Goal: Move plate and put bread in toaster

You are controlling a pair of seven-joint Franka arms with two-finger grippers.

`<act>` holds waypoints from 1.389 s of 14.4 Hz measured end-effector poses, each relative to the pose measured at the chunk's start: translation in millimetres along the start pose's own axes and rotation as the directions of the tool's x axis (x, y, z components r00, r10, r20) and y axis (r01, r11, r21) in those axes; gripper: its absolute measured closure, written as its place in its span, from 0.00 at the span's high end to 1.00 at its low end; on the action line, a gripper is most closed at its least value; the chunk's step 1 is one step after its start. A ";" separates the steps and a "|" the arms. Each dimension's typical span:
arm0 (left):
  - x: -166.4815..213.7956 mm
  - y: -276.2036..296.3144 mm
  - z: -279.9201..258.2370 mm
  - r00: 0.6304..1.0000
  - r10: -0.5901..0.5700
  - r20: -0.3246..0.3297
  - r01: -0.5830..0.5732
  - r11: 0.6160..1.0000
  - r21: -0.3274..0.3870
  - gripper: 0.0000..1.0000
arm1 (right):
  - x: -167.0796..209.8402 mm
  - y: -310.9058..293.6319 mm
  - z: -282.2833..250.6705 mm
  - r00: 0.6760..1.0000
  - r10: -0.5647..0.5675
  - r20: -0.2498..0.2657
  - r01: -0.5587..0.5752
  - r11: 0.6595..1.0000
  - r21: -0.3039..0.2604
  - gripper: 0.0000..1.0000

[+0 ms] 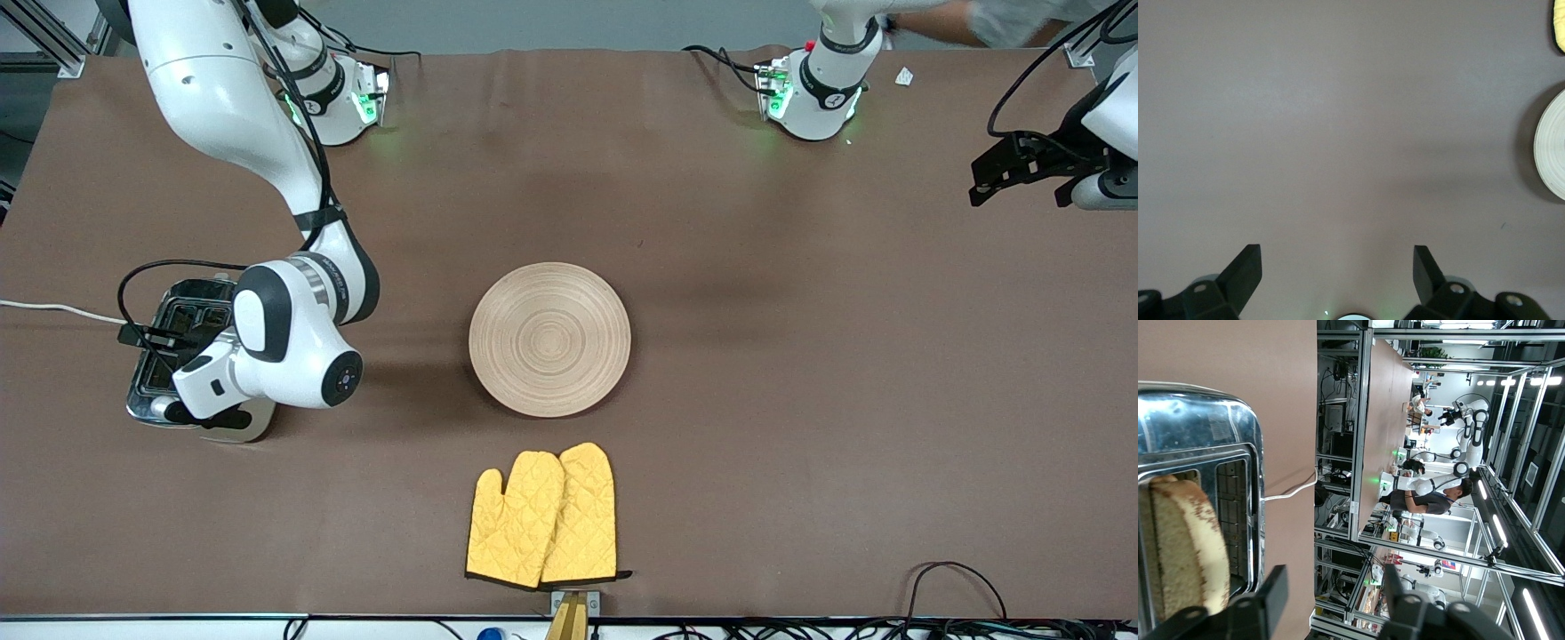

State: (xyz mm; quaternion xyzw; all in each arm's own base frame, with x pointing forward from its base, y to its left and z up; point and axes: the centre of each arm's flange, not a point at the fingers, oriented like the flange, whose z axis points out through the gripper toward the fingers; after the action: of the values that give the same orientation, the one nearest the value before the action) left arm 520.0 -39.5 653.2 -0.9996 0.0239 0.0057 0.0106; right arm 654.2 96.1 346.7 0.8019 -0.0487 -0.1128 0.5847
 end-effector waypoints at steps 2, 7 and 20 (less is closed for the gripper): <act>0.2 -0.3 -1.2 1.000 0.000 -0.003 0.000 1.000 0.000 1.00 | -0.5 2.8 -12.2 1.000 -0.004 -0.014 0.005 0.994 0.111 0.94; 1.3 -1.4 -5.8 1.000 -0.003 -0.014 0.003 1.000 -0.001 1.00 | -1.6 88.9 -1.5 0.997 0.026 0.073 -0.064 0.809 0.584 1.00; 4.1 0.1 -5.8 1.000 0.001 -0.007 -0.001 1.000 -0.002 1.00 | -43.4 281.3 95.3 0.999 0.001 -0.039 0.037 0.277 0.960 1.00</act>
State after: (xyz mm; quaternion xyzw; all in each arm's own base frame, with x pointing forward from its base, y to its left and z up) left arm 524.2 -39.9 658.9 -0.9997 0.0245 0.0022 0.0095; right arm 604.6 -70.7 591.2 0.9945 -0.0883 -0.0549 -0.0154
